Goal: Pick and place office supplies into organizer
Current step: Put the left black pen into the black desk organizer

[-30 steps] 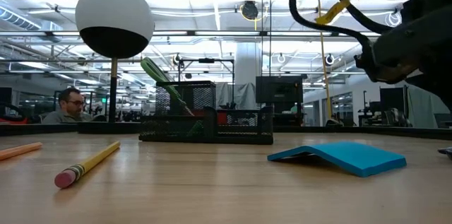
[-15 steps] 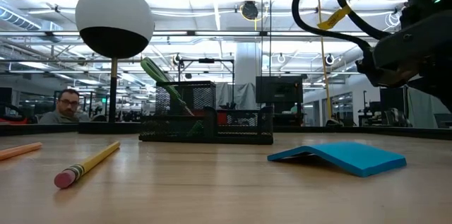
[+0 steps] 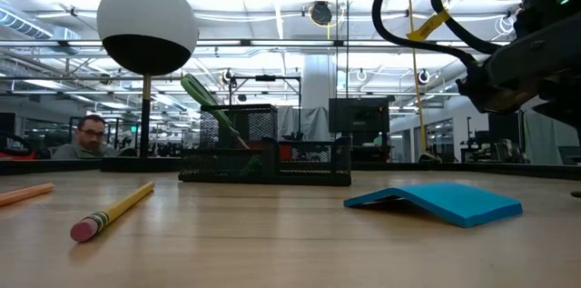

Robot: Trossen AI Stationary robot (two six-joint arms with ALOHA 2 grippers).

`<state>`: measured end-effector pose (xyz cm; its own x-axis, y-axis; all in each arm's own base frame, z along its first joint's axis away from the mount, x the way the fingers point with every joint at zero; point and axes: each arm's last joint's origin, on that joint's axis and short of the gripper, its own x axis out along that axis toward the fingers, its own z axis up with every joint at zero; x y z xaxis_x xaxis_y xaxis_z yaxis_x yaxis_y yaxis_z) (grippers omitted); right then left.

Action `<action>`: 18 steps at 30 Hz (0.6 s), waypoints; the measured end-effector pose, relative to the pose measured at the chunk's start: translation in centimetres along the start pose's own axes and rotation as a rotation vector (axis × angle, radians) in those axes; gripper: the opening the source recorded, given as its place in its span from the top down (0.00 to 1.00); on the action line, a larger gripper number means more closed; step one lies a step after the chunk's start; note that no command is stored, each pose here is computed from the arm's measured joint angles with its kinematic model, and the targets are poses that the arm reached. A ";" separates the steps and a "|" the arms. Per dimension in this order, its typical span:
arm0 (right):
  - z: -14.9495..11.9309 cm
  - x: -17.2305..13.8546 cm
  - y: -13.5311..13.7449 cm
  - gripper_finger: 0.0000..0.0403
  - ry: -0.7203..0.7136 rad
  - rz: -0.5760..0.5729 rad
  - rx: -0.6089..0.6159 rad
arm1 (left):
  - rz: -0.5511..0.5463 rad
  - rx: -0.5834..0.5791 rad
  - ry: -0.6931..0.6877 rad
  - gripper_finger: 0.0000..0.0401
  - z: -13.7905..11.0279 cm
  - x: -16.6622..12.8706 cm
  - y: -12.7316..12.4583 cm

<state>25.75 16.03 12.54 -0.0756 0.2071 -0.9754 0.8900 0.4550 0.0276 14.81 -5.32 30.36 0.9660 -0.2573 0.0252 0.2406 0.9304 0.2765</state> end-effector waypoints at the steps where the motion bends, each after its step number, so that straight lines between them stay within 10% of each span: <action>1: 0.0 0.0 0.0 0.81 0.000 -0.001 -0.006 | 0.000 0.000 0.000 0.67 0.0 0.0 0.0; 18: 0.0 0.0 0.1 0.91 -0.004 0.007 -0.090 | 0.000 0.001 -0.001 0.67 0.0 0.0 0.0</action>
<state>25.80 16.05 12.52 -0.0679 0.2070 -0.9760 0.8467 0.5294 0.0534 14.81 -5.32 30.37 0.9659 -0.2575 0.0260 0.2405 0.9301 0.2775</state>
